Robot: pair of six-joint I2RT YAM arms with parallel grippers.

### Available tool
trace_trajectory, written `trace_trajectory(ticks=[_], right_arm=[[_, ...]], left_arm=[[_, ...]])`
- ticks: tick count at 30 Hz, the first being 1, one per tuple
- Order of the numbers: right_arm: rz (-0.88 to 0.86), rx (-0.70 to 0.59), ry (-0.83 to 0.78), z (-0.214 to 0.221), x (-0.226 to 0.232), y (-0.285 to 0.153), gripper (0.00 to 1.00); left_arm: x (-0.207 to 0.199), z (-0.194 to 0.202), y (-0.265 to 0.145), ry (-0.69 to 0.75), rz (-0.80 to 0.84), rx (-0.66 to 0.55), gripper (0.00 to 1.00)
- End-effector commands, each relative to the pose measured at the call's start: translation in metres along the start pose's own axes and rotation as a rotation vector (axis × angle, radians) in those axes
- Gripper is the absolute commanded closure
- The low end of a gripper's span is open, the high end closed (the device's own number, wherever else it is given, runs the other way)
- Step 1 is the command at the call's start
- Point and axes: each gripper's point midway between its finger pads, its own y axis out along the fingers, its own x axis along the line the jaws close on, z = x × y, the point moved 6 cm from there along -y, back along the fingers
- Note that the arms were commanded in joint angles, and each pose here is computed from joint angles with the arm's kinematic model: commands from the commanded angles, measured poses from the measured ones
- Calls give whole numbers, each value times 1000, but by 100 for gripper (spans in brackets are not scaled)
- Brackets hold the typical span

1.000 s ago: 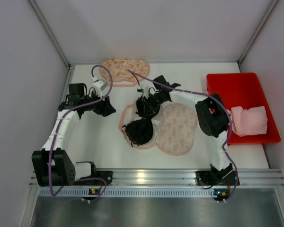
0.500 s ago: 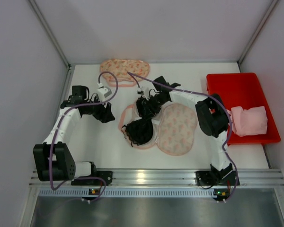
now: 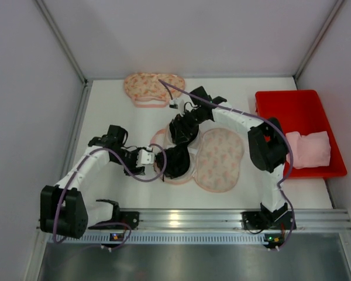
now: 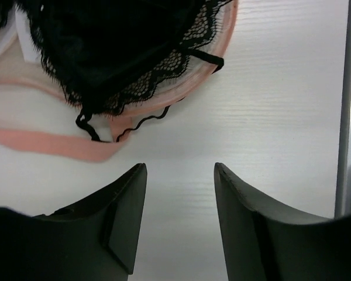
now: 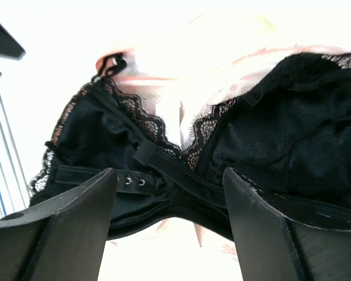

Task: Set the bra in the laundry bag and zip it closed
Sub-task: Adjust the bra in the laundry bag.

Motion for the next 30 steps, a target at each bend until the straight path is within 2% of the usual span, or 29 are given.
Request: trace_trajectory(ticks=[1, 5, 10, 18, 24, 30], right_arm=[[3, -110, -71, -40, 23, -28, 25], [10, -145, -39, -46, 24, -40, 25], [57, -202, -9, -46, 10, -68, 25], [85, -242, 87, -22, -14, -103, 25], [73, -245, 97, -19, -13, -105, 25], [64, -240, 104, -18, -13, -103, 25]], left_arm=[[4, -14, 12, 285, 74, -54, 48], [11, -18, 27, 386, 148, -29, 55], [24, -18, 49, 405, 243, 10, 62], [40, -9, 60, 418, 266, 67, 61], [41, 1, 64, 412, 265, 107, 62], [49, 5, 70, 414, 236, 124, 60]])
